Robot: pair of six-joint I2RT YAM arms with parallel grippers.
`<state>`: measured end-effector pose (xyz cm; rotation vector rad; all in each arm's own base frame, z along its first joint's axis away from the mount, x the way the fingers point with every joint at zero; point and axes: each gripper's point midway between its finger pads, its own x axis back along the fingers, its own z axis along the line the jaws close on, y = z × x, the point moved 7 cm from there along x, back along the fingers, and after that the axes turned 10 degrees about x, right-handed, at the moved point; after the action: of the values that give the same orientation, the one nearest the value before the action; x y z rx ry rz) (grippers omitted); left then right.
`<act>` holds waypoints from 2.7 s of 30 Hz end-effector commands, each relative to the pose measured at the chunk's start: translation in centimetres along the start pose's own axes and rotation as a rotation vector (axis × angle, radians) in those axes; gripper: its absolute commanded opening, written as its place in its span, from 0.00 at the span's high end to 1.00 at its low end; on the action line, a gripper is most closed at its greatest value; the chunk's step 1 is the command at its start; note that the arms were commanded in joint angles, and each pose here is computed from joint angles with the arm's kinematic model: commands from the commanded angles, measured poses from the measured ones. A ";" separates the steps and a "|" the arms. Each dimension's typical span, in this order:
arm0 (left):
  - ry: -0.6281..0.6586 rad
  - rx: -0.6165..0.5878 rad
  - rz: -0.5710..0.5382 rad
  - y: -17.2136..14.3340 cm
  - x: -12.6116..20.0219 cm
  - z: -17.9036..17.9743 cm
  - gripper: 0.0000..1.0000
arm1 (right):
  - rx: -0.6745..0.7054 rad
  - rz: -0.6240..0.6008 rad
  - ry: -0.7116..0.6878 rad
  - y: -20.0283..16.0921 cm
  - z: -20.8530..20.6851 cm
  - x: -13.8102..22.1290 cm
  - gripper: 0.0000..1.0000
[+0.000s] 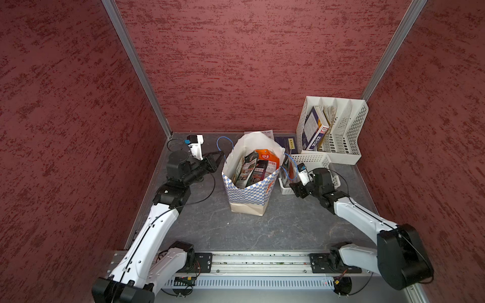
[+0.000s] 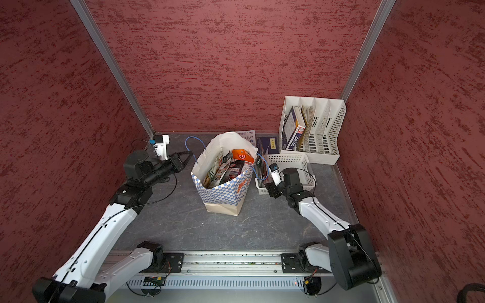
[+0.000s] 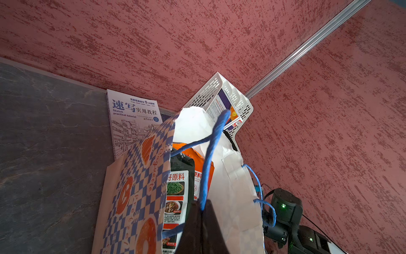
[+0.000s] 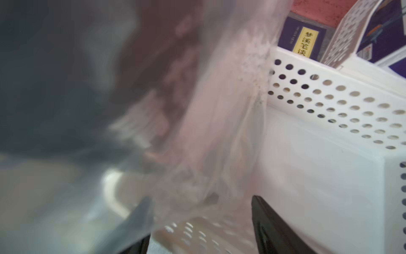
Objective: Place the condiment packets inside the bag
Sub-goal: Pick up the condiment packet from the storage box, then place the condiment packet in the paper bag.
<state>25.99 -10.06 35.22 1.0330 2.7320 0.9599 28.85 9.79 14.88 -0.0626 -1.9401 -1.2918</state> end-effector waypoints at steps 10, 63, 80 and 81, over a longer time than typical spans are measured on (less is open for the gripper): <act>-0.042 -0.054 -0.049 0.9 0.9 -1.1 1.00 | -0.060 -0.100 -0.238 3.0 -3.5 -1.2 0.96; -0.157 -0.253 0.054 -0.7 1.1 -2.5 1.00 | -0.703 0.202 0.984 29.3 9.5 7.0 1.00; -0.148 -0.254 0.059 -0.7 0.7 -2.3 1.00 | -0.732 0.370 0.703 25.7 10.7 -1.2 0.74; -0.148 -0.254 0.062 -0.8 0.7 -2.2 1.00 | -0.715 0.369 0.687 25.5 10.7 -1.2 0.71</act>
<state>24.82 -10.92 35.02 1.1482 2.4965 1.1495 34.79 31.02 29.89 -0.3332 -0.7010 -1.4199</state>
